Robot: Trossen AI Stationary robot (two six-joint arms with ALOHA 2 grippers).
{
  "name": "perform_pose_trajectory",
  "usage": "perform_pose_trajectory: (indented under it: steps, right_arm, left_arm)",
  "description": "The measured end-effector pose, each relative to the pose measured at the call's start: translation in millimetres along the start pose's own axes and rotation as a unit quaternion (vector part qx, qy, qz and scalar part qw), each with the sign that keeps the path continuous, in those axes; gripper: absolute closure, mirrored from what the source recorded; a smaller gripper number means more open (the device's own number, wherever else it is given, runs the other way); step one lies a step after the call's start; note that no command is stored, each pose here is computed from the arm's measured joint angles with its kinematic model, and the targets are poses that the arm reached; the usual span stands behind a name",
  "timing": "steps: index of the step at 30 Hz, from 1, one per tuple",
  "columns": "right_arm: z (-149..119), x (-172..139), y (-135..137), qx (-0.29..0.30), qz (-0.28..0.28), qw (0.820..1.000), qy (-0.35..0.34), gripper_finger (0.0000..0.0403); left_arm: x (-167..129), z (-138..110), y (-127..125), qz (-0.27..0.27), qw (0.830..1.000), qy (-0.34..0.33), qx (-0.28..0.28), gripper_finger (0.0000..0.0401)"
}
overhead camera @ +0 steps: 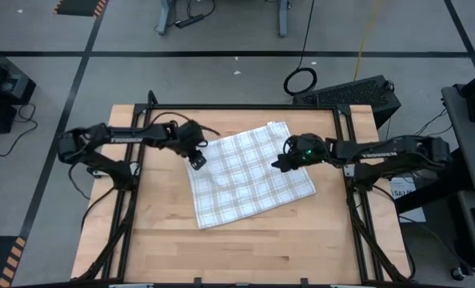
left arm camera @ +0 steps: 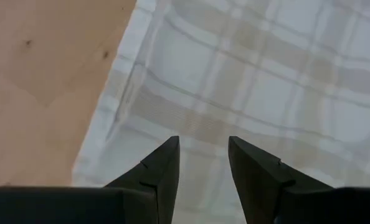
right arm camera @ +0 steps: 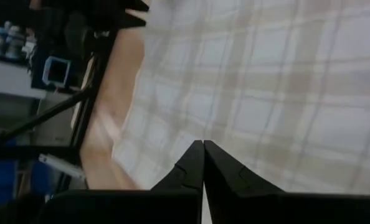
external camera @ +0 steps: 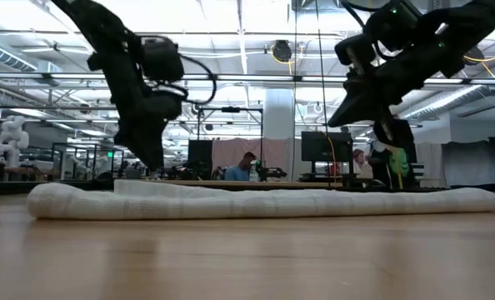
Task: Roll towel
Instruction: Roll the towel
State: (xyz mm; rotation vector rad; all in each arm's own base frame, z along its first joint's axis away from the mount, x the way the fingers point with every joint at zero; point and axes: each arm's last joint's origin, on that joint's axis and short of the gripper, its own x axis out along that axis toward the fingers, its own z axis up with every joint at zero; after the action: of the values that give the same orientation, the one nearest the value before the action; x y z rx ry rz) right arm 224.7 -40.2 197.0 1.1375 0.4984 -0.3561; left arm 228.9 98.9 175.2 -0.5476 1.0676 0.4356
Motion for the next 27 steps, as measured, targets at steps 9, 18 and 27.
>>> perform_pose_trajectory:
  steps: [9, 18, 27]
  right_arm:
    - [8, 13, 41, -0.049, 0.017, 0.998, -0.022, 0.0403]
    - [24, 55, 42, -0.005, -0.04, 0.999, -0.027, 0.0403]
    - [77, 118, 40, -0.066, -0.05, 0.996, 0.021, 0.0403]
  left_arm:
    - [20, 4, 9, -0.042, 0.999, 0.024, 0.003, 0.0258]
    - [-31, -22, -37, -0.094, 0.995, -0.001, -0.031, 0.0258]
    - [-23, -86, -76, -0.099, 0.991, -0.08, -0.041, 0.0258]
